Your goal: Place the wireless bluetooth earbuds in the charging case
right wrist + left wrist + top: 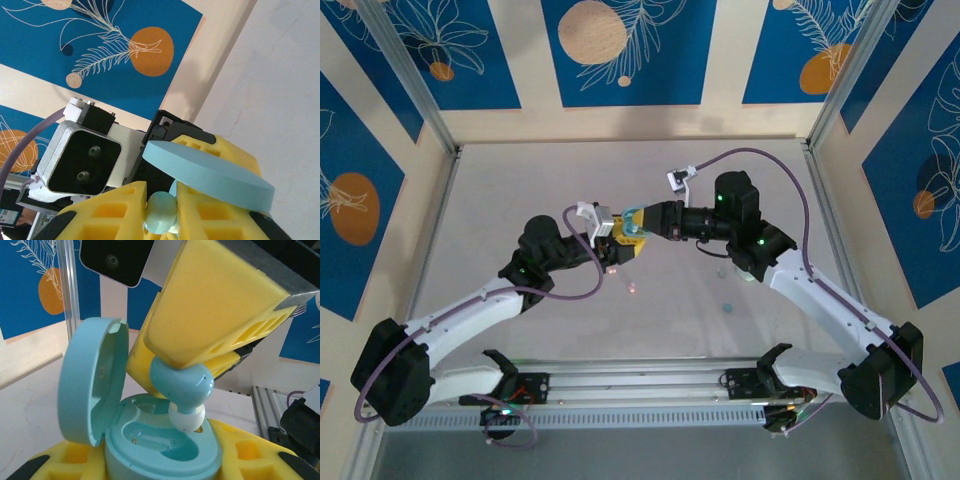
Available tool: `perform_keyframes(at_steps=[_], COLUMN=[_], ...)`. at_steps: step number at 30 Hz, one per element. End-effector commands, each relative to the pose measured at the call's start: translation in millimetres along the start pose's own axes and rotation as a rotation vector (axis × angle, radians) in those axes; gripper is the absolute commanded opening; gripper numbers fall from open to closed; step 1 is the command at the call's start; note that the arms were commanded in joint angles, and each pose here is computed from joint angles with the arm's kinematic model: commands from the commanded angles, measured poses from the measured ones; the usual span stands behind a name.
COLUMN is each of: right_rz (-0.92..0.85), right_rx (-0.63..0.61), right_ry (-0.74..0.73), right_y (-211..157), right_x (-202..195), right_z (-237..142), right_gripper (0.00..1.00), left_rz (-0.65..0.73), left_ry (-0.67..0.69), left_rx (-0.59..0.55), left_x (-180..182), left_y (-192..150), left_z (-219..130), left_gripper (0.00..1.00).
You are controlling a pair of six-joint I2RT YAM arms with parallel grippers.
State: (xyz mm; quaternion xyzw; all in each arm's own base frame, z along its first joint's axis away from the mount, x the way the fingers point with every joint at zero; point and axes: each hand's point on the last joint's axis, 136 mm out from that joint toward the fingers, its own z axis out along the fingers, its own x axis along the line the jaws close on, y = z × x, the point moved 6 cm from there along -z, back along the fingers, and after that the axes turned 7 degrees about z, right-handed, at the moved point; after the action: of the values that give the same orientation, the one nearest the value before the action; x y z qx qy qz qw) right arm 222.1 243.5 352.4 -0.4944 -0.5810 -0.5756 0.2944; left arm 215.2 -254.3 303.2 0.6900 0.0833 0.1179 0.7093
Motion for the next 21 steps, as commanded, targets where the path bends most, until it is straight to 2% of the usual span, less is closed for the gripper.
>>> perform_keyframes(at_steps=[1,12,21], right_rz=[-0.039,-0.093,-0.140], right_rx=[-0.021,-0.047,-0.018], right_ry=[-0.026,-0.170,-0.234], right_y=[3.4,-4.0,-8.9], right_x=[4.2,-8.4,-8.5], right_z=[4.1,10.5,12.7], right_gripper=[0.23,0.24,0.27], left_rz=[0.038,0.039,0.041], left_ry=[-0.035,-0.022,-0.014], left_rx=[-0.067,-0.080,-0.087], left_x=[-5.0,-4.6,-3.9], left_y=[20.6,22.1,23.5], left_z=[2.5,1.0,0.4], left_gripper=[0.26,0.26,0.25])
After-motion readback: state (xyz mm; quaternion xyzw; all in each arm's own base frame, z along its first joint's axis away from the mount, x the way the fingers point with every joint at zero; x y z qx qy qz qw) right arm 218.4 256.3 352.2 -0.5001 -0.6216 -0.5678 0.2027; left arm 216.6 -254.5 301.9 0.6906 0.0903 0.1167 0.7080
